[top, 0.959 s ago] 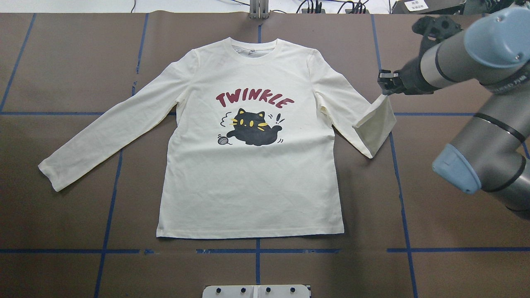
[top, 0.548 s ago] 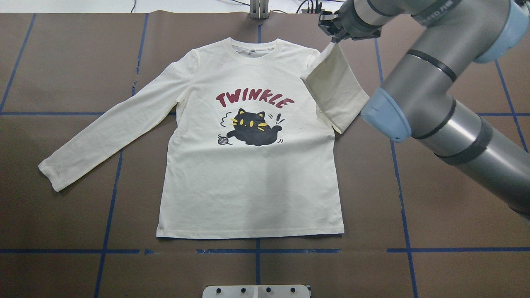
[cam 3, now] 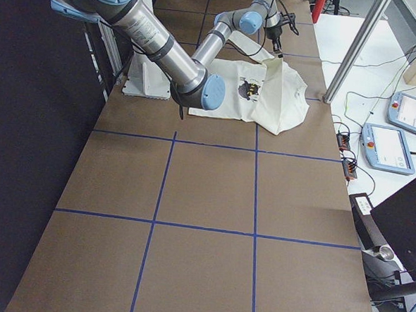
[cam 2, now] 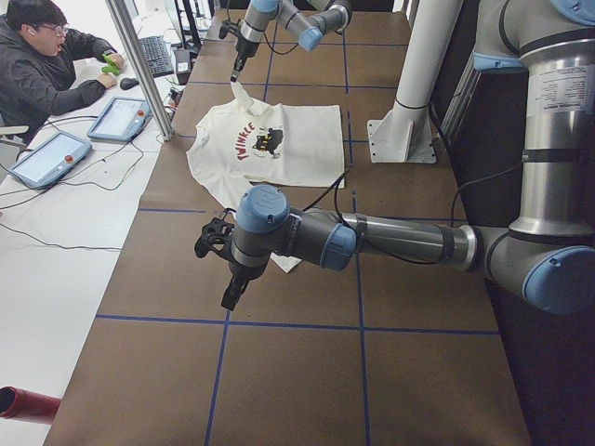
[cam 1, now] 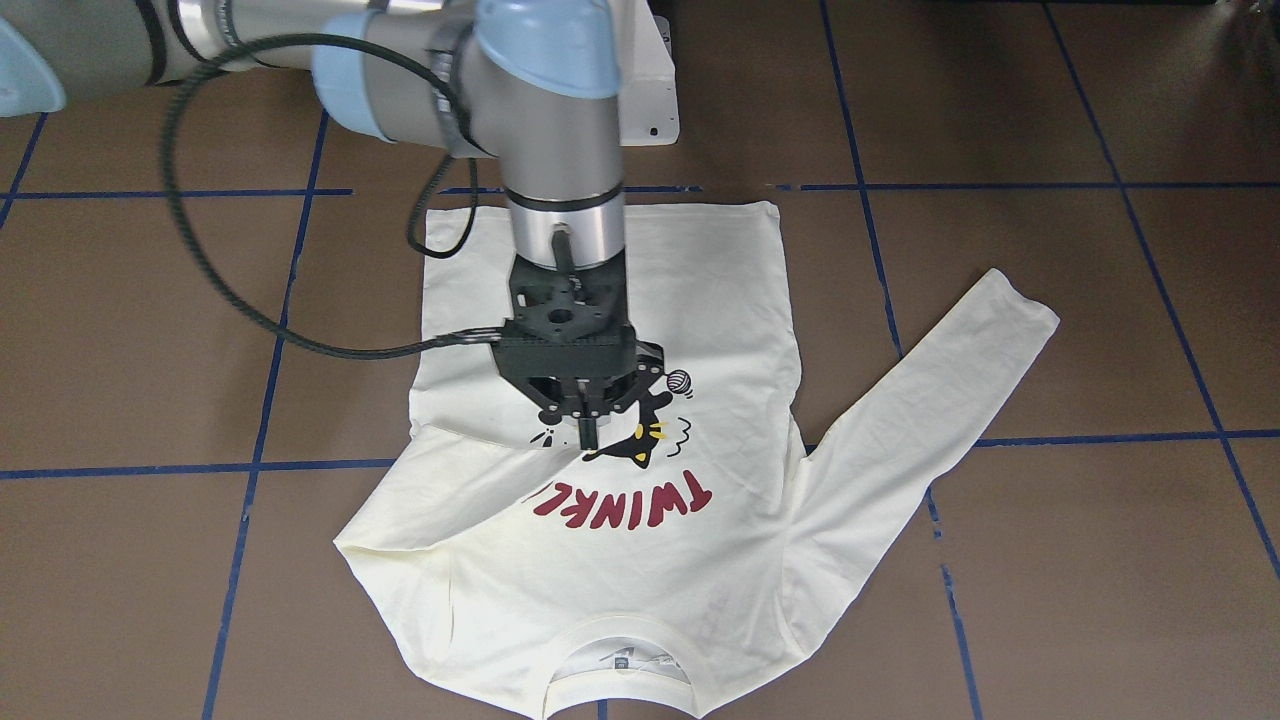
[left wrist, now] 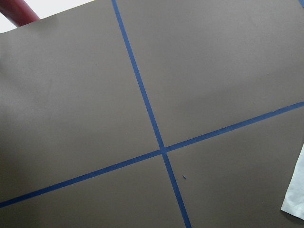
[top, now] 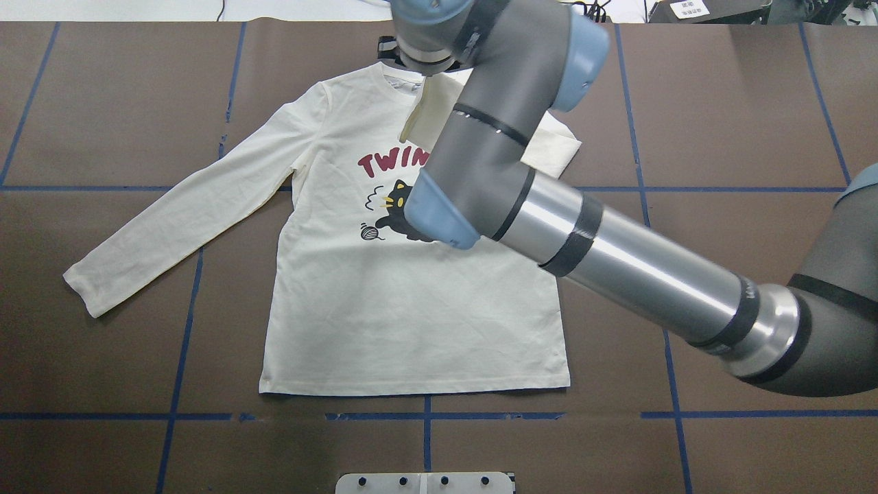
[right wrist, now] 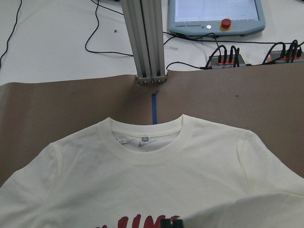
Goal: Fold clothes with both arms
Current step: 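Lift the sleeve with the right gripper and fold it across the shirt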
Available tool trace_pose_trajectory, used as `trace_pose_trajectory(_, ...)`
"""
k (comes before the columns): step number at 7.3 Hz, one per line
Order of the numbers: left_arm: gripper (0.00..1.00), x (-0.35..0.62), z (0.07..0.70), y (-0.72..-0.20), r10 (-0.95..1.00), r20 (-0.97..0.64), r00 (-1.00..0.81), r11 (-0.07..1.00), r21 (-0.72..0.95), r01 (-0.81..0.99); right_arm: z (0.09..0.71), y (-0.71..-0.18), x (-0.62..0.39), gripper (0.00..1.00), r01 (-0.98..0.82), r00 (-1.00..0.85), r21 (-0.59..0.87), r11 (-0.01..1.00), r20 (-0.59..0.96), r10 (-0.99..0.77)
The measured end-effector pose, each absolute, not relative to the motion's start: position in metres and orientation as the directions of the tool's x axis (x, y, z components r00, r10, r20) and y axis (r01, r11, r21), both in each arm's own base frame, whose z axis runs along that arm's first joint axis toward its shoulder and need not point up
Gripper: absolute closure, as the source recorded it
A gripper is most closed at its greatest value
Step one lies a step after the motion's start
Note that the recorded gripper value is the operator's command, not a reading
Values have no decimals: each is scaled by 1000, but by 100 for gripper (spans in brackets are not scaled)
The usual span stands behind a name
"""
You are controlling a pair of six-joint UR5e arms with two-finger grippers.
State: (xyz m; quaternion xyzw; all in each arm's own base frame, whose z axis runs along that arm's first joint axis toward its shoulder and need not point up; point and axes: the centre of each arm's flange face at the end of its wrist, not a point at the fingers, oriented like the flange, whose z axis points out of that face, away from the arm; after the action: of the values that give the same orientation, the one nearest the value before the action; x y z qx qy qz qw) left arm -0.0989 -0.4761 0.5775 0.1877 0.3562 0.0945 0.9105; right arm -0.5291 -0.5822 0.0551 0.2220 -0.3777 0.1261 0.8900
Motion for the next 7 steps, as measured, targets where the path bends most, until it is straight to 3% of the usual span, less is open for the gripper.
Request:
trace_pose_trajectory(2, 0, -99, 580, -474, 303, -614, 729, 913, 405, -38, 48, -566, -624, 100, -453, 653, 294, 842, 752, 89)
trace_pose_trajectory(3, 0, -99, 580, -473, 301, -615, 729, 914, 403, -37, 29, -562, -649, 91, -489, 625, 256, 834, 770, 130)
trace_pose_trajectory(4, 0, -99, 581, -473, 300, -615, 729, 915, 403, -37, 10, -561, -664, 60, -521, 598, 214, 826, 782, 175)
trace_pose_trajectory(5, 0, -99, 581, -473, 300, -616, 729, 915, 402, -37, -4, -562, -671, 21, -546, 578, 184, 818, 789, 209)
trace_pose_trajectory(6, 0, -99, 581, -473, 300, -616, 729, 915, 402, -37, -16, -563, -674, 6, -567, 562, 163, 808, 793, 235)
trace_pose_trajectory(7, 0, -99, 581, -473, 300, -615, 729, 915, 402, -37, -29, -565, -676, 0, -584, 548, 146, 799, 796, 255)
